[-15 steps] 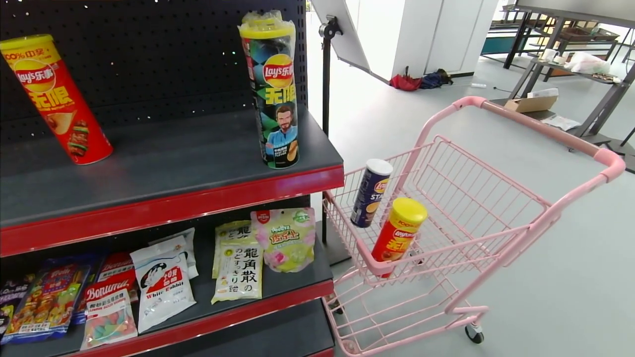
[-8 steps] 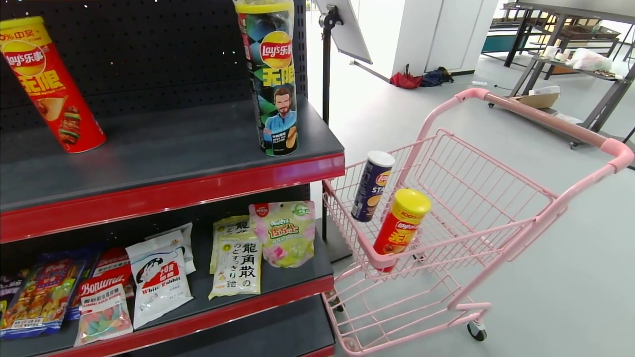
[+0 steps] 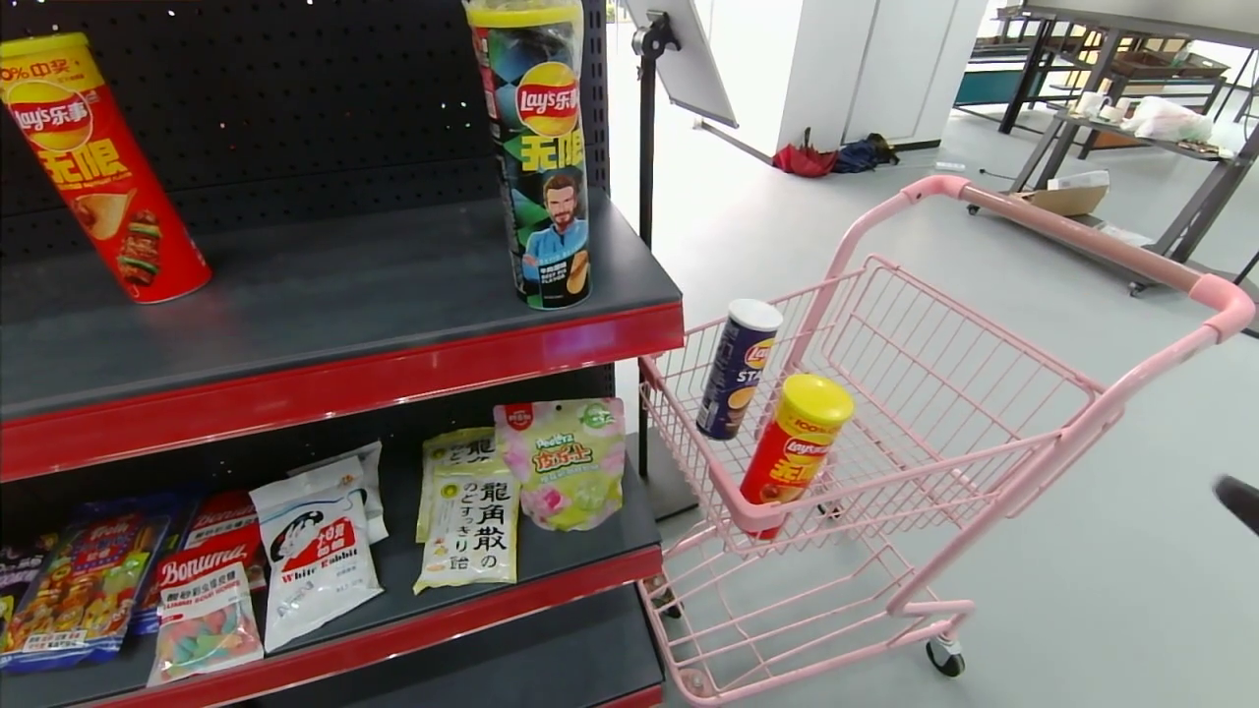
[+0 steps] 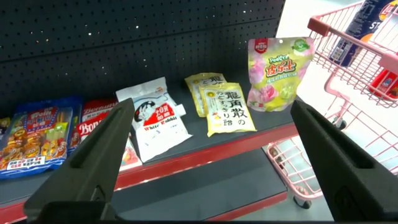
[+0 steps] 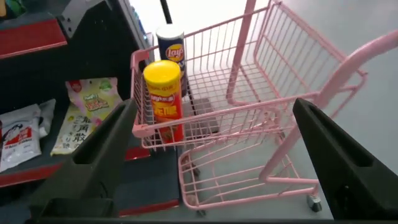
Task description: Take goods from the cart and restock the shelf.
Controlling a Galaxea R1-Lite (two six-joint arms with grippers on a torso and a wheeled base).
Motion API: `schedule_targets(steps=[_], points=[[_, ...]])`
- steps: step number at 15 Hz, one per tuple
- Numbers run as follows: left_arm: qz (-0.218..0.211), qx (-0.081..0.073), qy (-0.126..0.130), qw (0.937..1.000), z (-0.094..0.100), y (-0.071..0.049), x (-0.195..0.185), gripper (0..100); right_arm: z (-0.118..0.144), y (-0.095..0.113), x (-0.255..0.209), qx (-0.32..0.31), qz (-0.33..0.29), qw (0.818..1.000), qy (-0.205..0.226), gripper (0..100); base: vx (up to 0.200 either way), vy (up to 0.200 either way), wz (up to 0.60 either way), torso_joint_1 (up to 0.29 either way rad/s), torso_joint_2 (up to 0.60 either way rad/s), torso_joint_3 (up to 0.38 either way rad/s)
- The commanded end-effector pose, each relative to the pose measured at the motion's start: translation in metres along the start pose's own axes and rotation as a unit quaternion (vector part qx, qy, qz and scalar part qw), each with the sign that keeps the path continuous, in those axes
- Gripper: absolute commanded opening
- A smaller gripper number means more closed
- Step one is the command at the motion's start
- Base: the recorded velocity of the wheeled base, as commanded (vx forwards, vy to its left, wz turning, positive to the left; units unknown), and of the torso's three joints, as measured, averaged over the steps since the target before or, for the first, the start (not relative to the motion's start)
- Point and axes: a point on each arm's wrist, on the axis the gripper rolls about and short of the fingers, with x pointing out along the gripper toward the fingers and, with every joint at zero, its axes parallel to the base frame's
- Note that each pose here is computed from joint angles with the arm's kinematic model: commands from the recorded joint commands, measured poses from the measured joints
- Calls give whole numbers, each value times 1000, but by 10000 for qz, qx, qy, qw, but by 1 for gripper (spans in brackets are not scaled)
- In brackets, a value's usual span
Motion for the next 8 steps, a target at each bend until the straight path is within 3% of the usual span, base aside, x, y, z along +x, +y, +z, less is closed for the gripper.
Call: schedule_targets(steps=[1, 3, 8], points=[[2, 1, 1, 10000, 0, 0, 0, 100, -34, 15, 153, 252, 715, 9886, 1301, 100, 0, 0, 0, 0, 0, 0], [2, 1, 1, 10000, 0, 0, 0, 100, -63, 27, 188, 191, 939, 9823, 1611, 100, 0, 0, 0, 0, 0, 0], [2, 1, 1, 10000, 0, 0, 0, 100, -90, 38, 233, 163, 1036, 9792, 1734, 100, 0, 0, 0, 0, 0, 0]])
